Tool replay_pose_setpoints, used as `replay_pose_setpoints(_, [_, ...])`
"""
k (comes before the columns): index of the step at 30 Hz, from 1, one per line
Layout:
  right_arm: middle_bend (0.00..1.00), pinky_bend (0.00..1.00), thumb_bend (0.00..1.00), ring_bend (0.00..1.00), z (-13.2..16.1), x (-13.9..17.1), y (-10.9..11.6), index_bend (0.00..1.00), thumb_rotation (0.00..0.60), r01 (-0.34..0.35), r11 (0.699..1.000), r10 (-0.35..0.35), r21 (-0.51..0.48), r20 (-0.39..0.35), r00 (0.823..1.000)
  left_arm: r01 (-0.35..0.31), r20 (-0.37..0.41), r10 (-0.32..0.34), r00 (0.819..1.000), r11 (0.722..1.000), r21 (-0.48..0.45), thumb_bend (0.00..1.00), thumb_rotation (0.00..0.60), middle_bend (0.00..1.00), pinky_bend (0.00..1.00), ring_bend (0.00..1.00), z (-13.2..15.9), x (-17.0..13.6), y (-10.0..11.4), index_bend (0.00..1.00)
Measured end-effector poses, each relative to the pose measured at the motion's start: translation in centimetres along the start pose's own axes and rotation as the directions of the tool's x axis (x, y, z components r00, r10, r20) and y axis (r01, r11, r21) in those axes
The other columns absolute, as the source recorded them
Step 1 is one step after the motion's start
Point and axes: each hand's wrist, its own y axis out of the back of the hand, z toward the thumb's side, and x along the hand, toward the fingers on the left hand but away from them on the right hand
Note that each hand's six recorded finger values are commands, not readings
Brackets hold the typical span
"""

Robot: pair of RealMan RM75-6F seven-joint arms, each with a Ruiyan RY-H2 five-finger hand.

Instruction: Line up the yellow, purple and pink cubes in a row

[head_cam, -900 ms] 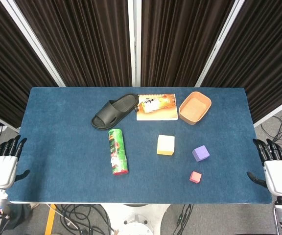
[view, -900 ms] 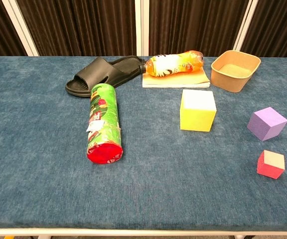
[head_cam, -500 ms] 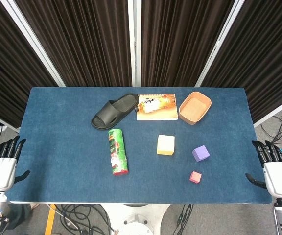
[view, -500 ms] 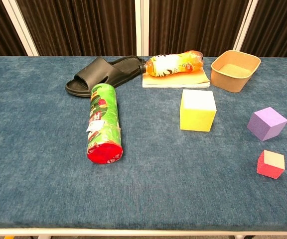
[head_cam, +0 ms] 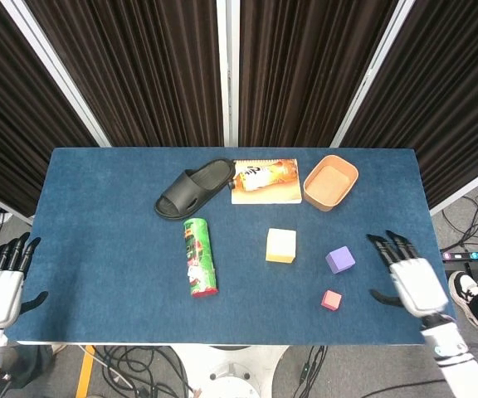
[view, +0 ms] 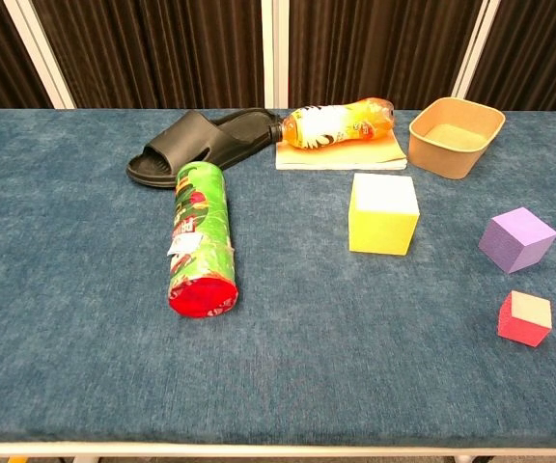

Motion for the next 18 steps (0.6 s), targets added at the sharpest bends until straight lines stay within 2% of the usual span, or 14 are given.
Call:
replay_pose_setpoints(4, [0.13, 0.11, 0.06, 0.00, 3.0, -3.8, -1.8, 0.00, 0.600, -0.066, 0.997, 0.064, -0.031, -0.061, 0.996, 0.002, 0.003, -0.002, 1.000, 1.000, -0.005, 0.06, 0.600, 0.16, 0.16, 0.11, -0.1, 0.0, 0.0, 0.13])
replay_pose_setpoints(9, [0.13, 0.11, 0.07, 0.00, 6.5, -8.3, -4.7, 0.00, 0.600, -0.149, 0.987, 0.143, -0.053, -0.101, 0.985, 0.007, 0.012, -0.007, 1.000, 1.000, -0.010, 0.06, 0.600, 0.16, 0.16, 0.11, -0.2, -0.2, -0.1, 0.13])
replay_pose_setpoints(18, [0.13, 0.11, 0.08, 0.00, 9.1, -13.8, -8.5, 0.00, 0.600, -0.211, 0.976, 0.208, -0.046, -0.068, 0.976, 0.028, 0.008, -0.028, 1.000, 0.999, -0.016, 0.06, 0.600, 0.16, 0.16, 0.11, -0.7, -0.4, -0.5, 0.13])
